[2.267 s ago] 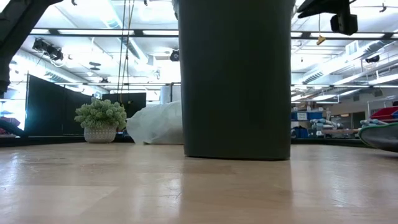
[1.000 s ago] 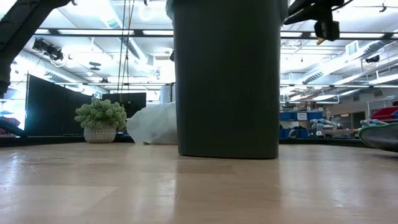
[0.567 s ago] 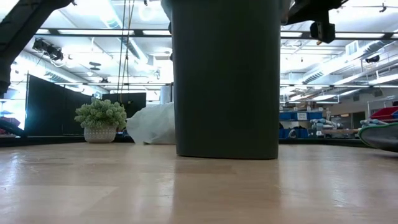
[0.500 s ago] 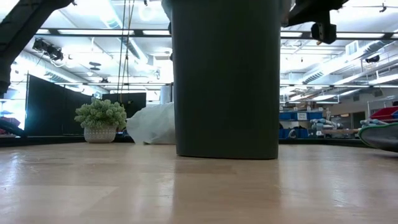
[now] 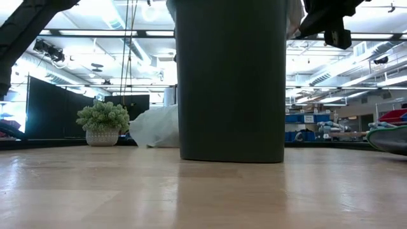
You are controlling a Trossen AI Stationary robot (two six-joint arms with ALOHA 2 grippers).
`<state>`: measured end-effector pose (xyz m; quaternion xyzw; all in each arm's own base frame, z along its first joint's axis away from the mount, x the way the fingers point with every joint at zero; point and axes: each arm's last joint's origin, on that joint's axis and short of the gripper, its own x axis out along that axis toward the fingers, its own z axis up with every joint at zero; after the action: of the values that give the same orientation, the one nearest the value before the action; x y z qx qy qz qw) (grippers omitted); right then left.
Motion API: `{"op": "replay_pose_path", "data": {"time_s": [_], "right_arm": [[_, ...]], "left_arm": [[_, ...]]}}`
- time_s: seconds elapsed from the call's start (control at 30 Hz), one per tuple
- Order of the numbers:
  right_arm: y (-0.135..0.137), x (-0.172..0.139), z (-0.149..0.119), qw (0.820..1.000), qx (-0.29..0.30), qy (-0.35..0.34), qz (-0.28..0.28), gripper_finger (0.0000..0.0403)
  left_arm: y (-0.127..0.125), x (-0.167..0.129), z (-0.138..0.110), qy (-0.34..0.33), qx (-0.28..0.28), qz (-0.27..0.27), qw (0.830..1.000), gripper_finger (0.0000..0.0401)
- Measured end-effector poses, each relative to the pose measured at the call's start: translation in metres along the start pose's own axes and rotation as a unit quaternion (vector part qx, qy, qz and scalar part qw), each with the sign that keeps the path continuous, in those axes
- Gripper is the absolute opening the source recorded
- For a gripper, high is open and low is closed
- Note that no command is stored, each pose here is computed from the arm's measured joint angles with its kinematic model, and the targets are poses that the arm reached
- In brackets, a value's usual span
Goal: Place trash/remove bag and relplace
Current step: Insert the new blue trash bag into the trash bin
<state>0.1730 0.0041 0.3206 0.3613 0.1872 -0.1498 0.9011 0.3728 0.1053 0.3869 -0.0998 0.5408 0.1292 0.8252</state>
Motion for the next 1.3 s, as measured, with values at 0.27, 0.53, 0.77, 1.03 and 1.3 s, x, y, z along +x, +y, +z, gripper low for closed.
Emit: {"op": "replay_pose_path", "data": {"time_s": [0.27, 0.53, 0.77, 1.03, 1.3], "right_arm": [[0.0, 0.02, -0.005, 0.999, -0.008, 0.027, -0.026, 0.0], [-0.001, 0.042, -0.013, 0.996, -0.03, 0.061, -0.053, 0.0], [-0.003, 0.053, -0.017, 0.991, -0.081, 0.06, -0.09, 0.0], [-0.005, 0.067, -0.022, 0.985, -0.114, 0.067, -0.111, 0.0], [-0.004, 0.055, -0.019, 0.985, -0.127, 0.074, -0.091, 0.0003]], "left_arm": [[-0.001, 0.001, -0.001, 0.009, 0.0, -0.02, 1.0, 0.0005], [-0.006, 0.001, -0.001, 0.012, -0.011, -0.052, 0.999, 0.0005], [-0.008, 0.001, -0.001, 0.011, -0.024, -0.051, 0.998, 0.0005], [-0.008, 0.001, -0.002, 0.018, -0.022, -0.043, 0.999, 0.0005], [0.003, -0.014, -0.01, 0.02, -0.017, -0.013, 1.0, 0.0006]]}}
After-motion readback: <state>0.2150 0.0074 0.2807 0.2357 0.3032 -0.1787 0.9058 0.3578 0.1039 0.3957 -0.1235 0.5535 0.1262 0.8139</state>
